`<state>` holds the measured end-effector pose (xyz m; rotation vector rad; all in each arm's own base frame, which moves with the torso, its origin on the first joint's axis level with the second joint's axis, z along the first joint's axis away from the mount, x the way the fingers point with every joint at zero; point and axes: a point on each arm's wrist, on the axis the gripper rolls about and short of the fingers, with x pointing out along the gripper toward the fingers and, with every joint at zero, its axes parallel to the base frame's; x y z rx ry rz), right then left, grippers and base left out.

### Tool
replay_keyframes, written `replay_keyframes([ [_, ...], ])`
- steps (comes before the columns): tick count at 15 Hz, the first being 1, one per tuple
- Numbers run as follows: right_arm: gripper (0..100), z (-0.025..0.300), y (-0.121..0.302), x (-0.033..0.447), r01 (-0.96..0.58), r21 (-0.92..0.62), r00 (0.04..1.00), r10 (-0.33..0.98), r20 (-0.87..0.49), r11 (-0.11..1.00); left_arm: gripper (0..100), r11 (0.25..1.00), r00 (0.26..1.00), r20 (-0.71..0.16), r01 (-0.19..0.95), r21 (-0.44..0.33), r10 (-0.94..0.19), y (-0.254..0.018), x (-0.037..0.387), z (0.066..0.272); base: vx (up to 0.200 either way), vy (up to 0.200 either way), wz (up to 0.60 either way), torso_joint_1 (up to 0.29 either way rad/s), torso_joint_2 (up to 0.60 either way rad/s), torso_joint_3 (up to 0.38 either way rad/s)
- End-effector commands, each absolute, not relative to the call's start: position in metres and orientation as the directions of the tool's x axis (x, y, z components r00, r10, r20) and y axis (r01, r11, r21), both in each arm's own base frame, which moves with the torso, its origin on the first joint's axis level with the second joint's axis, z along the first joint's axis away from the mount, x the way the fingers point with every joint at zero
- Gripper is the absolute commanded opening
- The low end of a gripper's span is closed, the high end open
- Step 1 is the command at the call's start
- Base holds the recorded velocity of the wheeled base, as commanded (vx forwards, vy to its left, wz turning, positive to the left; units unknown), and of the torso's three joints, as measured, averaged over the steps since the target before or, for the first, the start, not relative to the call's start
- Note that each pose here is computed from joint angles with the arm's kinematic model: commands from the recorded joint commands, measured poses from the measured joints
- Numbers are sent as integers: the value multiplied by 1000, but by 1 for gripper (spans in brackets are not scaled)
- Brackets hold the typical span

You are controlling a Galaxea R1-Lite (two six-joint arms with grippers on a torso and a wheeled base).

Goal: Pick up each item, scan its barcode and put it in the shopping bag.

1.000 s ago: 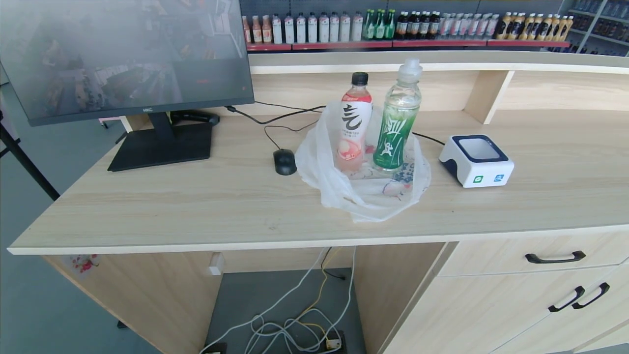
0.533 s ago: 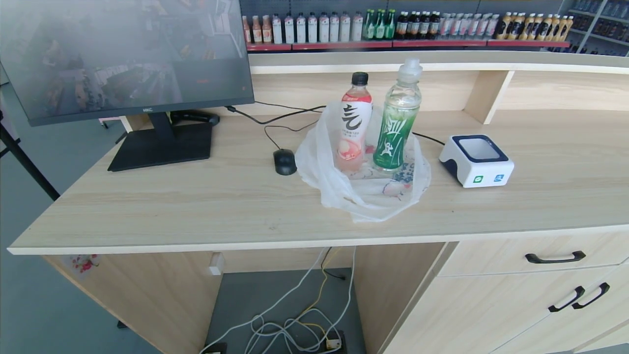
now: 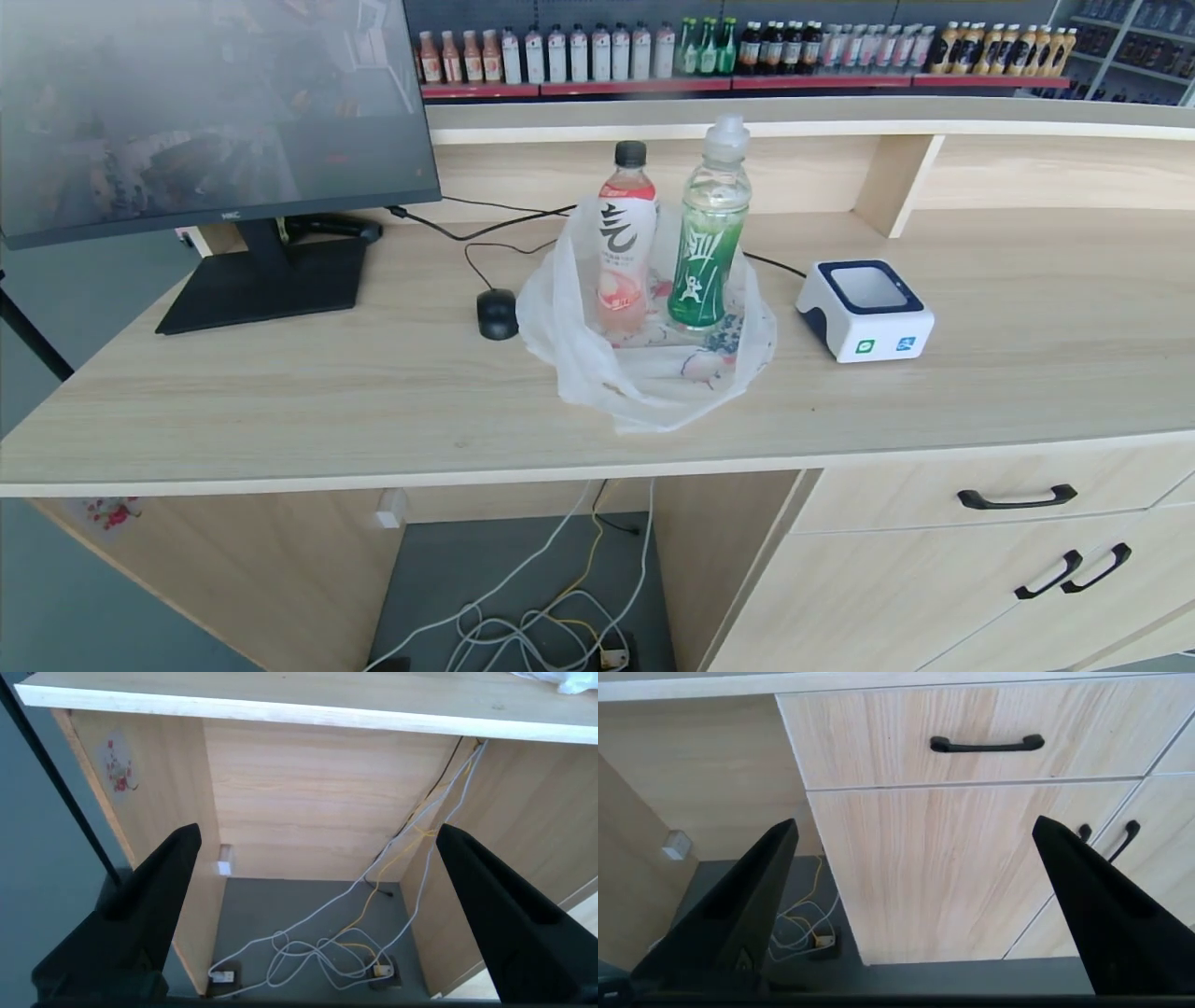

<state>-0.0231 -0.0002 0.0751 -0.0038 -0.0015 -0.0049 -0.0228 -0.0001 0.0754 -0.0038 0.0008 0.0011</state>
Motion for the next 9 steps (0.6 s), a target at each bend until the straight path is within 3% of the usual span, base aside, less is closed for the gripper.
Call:
replay_keyframes([
  [1, 100, 75, 0, -23, 5, -3, 1000, -5, -3, 1000, 100, 1000, 1000, 0, -3, -5, 3, 0, -23, 75, 0, -200, 0, 2, -2, -2],
  [9, 100, 75, 0, -23, 5, 0, 1000, -5, -3, 1000, 100, 1000, 1000, 2, -3, -5, 3, 0, -23, 76, 0, -200, 0, 2, -2, 1],
])
